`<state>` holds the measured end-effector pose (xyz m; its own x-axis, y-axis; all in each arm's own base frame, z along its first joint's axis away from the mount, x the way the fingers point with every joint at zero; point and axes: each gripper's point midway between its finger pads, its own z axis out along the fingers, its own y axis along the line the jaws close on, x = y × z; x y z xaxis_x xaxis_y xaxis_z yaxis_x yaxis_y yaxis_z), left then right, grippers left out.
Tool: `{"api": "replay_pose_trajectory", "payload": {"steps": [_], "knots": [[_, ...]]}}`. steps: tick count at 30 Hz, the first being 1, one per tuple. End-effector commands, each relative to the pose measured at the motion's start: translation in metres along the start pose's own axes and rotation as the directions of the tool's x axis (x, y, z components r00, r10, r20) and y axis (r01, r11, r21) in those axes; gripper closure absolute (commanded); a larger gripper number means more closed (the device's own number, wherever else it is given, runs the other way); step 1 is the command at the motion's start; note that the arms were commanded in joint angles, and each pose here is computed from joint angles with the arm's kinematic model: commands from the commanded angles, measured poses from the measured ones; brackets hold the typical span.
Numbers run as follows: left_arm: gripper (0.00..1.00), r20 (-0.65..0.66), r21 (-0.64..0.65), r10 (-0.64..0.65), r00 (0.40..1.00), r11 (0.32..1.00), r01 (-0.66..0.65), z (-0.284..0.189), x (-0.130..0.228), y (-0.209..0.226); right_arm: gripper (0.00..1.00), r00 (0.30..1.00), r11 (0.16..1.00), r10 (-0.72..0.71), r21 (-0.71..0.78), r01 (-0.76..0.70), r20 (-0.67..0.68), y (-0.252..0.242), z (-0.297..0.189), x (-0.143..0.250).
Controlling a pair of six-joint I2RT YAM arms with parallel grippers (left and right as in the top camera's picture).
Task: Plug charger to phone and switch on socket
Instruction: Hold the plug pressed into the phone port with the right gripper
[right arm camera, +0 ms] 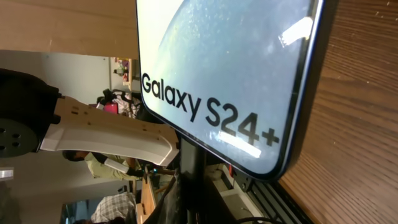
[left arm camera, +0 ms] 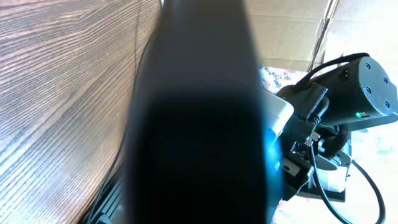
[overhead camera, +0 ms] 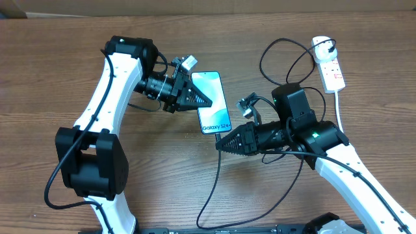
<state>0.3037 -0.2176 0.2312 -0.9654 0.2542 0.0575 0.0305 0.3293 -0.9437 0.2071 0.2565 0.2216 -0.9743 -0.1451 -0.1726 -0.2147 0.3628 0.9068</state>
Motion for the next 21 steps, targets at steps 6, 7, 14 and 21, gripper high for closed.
{"api": "replay_pose_trajectory", "payload": {"steps": [6,7,14,21], "knots": [[0.96,-0.043,-0.003,0.035,0.998,0.999,-0.035,0.0114,0.0086,-0.0056,0.93,0.993,0.996,-0.077,0.040,0.074,0.091,0.0043,-0.0063,-0.0247],[0.96,-0.044,-0.003,0.035,0.998,0.999,-0.035,0.0114,0.0086,-0.0055,0.93,0.993,0.996,-0.077,0.040,0.074,0.091,0.0042,-0.0063,-0.0246],[0.96,-0.042,-0.003,0.035,0.998,0.999,-0.035,0.0112,0.0084,-0.0055,0.92,0.993,0.996,-0.077,0.040,0.074,0.090,0.0043,-0.0063,-0.0245],[0.96,-0.036,-0.001,0.049,0.998,0.999,-0.049,0.0111,0.0063,-0.0054,0.76,0.993,0.997,-0.076,0.039,0.073,0.090,0.0043,-0.0063,-0.0245]]}}
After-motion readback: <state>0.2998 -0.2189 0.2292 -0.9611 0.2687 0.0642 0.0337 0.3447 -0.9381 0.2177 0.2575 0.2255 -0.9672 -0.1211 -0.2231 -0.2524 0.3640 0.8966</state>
